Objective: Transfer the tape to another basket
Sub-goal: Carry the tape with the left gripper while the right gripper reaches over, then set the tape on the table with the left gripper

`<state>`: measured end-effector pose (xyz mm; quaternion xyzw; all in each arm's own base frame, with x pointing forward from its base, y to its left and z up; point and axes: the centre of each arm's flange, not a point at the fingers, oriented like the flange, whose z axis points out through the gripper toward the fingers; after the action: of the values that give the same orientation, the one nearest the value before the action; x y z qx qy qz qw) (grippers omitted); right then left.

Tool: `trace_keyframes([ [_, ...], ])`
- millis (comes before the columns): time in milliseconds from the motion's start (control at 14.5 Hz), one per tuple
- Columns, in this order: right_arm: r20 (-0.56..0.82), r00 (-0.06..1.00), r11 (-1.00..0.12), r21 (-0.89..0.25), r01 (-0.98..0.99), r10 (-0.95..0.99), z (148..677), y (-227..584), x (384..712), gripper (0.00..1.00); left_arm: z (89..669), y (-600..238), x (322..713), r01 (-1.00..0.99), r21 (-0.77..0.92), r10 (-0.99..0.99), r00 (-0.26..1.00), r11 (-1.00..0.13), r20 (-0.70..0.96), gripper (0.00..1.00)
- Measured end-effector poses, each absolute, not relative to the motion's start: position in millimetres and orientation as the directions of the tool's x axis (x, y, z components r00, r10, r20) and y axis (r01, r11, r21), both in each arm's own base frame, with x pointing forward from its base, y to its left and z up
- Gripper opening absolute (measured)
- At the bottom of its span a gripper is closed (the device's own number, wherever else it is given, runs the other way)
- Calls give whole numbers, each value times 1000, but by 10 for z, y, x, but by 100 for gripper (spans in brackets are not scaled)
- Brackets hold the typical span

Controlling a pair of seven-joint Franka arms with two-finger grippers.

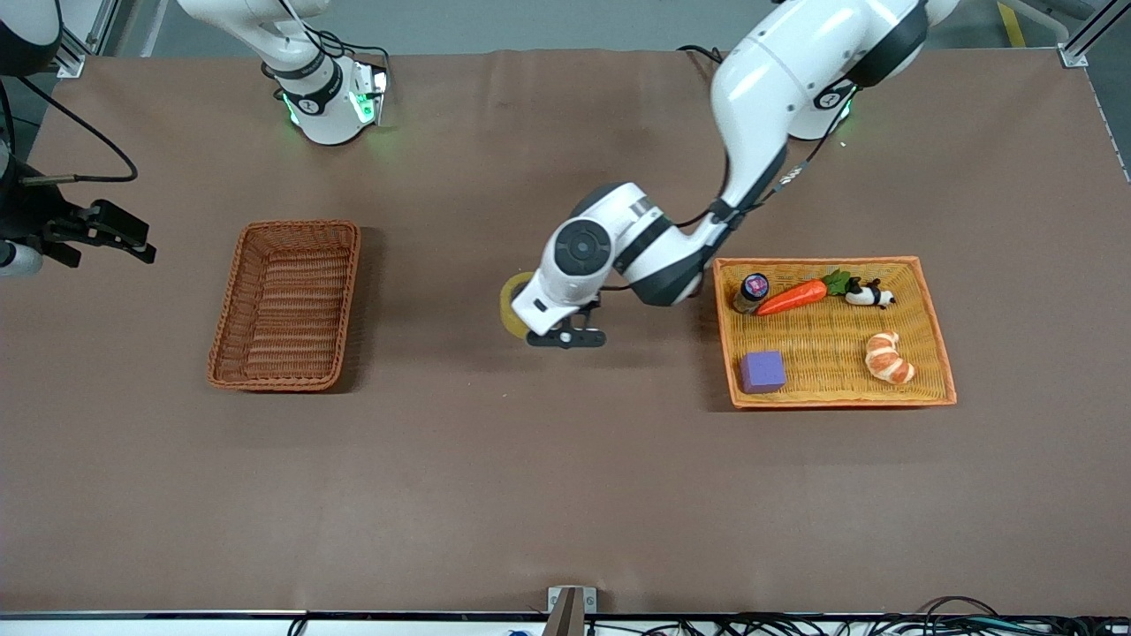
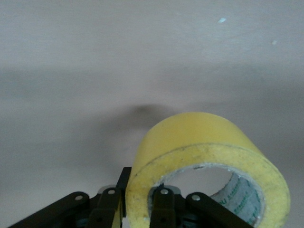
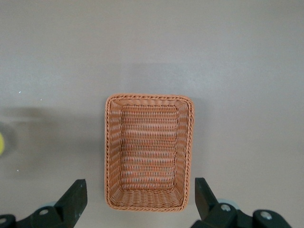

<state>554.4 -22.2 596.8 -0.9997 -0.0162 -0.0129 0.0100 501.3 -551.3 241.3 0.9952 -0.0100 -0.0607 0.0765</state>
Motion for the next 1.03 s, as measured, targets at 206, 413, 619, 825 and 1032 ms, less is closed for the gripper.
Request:
trace_keyframes([
  [206, 32, 999, -999, -19, 33, 32, 5940, -222, 5555, 100, 2123, -5728, 4849, -40, 159, -53, 995, -986, -80, 22],
  [413, 30, 999, -999, -19, 34, 33, 5853, -214, 5566, 100, 2013, -5775, 4793, -26, 154, -40, 995, -988, -90, 34],
  [619, -16, 998, -998, -22, 64, 64, 5620, -46, 5541, 100, 2187, -5807, 4865, 16, 172, 4, 997, -985, -74, 65],
  [825, -32, 993, -994, -22, 111, 112, 5225, 242, 5545, 100, 2612, -5698, 5012, 34, 158, 24, 998, -987, -66, 93],
  [1032, -26, 992, -992, -19, 122, 123, 4719, 750, 5498, 100, 3379, -5238, 5269, 54, 92, 47, 996, -994, -70, 100],
])
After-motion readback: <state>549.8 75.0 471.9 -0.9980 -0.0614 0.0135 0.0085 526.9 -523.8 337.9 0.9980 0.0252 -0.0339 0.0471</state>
